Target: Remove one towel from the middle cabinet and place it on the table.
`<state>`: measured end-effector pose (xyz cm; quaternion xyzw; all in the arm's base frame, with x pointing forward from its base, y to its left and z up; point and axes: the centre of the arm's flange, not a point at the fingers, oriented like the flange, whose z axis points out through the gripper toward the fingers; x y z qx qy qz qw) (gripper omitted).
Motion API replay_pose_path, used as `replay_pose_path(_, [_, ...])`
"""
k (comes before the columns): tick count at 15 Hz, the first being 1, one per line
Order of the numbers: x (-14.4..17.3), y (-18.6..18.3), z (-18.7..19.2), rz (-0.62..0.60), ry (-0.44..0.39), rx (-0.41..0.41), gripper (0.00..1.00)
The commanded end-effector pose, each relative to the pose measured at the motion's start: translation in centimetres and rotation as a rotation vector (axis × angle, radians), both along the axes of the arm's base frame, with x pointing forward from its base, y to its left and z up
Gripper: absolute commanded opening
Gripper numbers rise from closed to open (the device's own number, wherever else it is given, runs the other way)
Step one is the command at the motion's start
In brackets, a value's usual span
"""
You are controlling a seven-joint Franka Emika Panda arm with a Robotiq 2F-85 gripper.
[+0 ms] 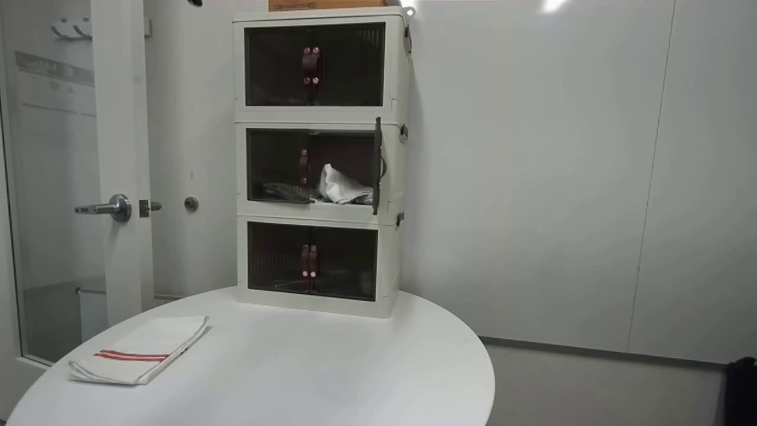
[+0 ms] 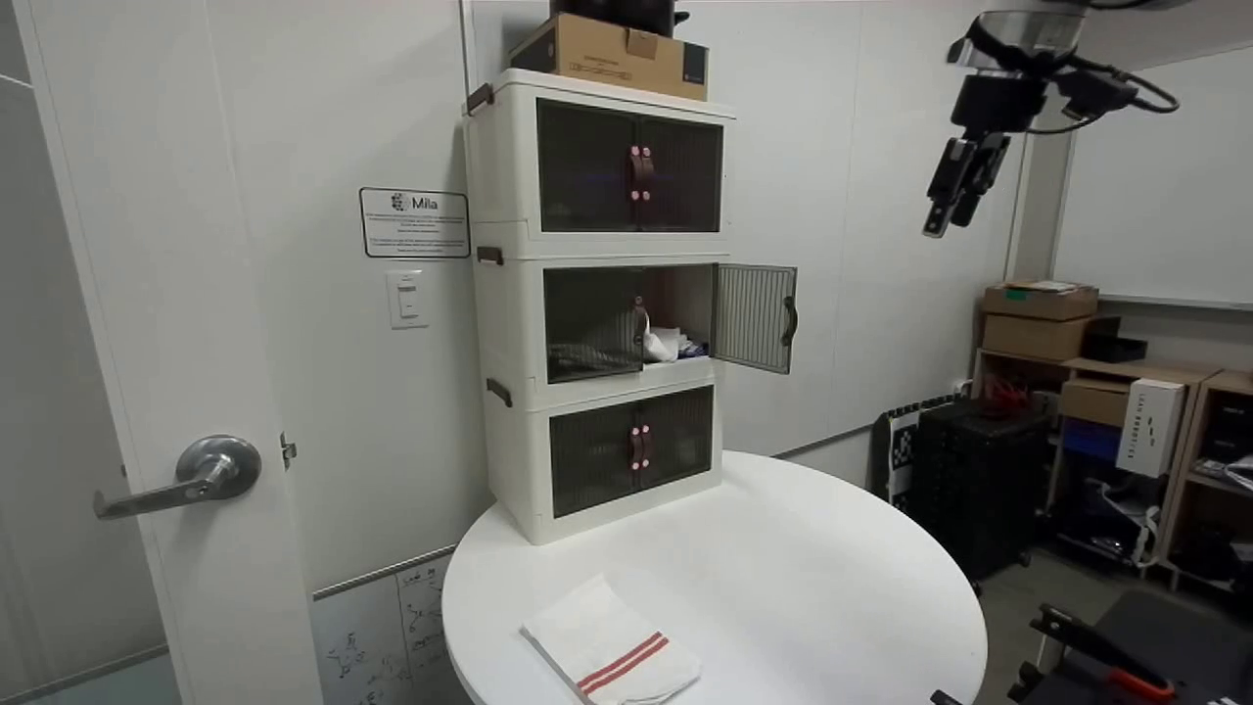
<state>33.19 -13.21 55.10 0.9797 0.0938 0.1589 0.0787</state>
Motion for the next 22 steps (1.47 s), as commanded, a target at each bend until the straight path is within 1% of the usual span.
replay_pose_path(1, [6.1, 2.0, -2.4, 0.08, -0.026, 0.043, 1.0])
replay_pose_path(3, [9.1, 3.5, -3.9, 0.122, -0.031, 0.065, 1.0])
replay_pose_path(6, [13.3, 5.8, -5.3, 0.121, -0.042, 0.091, 1.0])
replay_pose_path(8, [15.9, 7.1, -5.9, 0.115, -0.05, 0.081, 1.0])
replay_pose_path(10, [18.5, 8.2, -6.5, 0.105, -0.061, 0.044, 1.0])
replay_pose_path(12, [20.8, 9.2, -7.3, 0.103, -0.067, 0.024, 1.0])
replay_pose_path(14, [22.9, 10.0, -8.3, 0.115, -0.085, 0.009, 1.0])
replay_pose_path(15, [23.6, 10.9, -9.6, 0.121, -0.09, 0.01, 1.0])
replay_pose_path(17, [25.3, 11.9, -10.9, 0.147, -0.109, 0.008, 1.0])
replay_pose_path(20, [27.9, 11.6, -11.3, 0.176, -0.153, -0.003, 1.0])
replay_pose_path(21, [28.3, 12.1, -12.7, 0.181, -0.173, -0.013, 1.0])
replay_pose_path(22, [29.0, 11.7, -13.1, 0.185, -0.193, -0.022, 1.0])
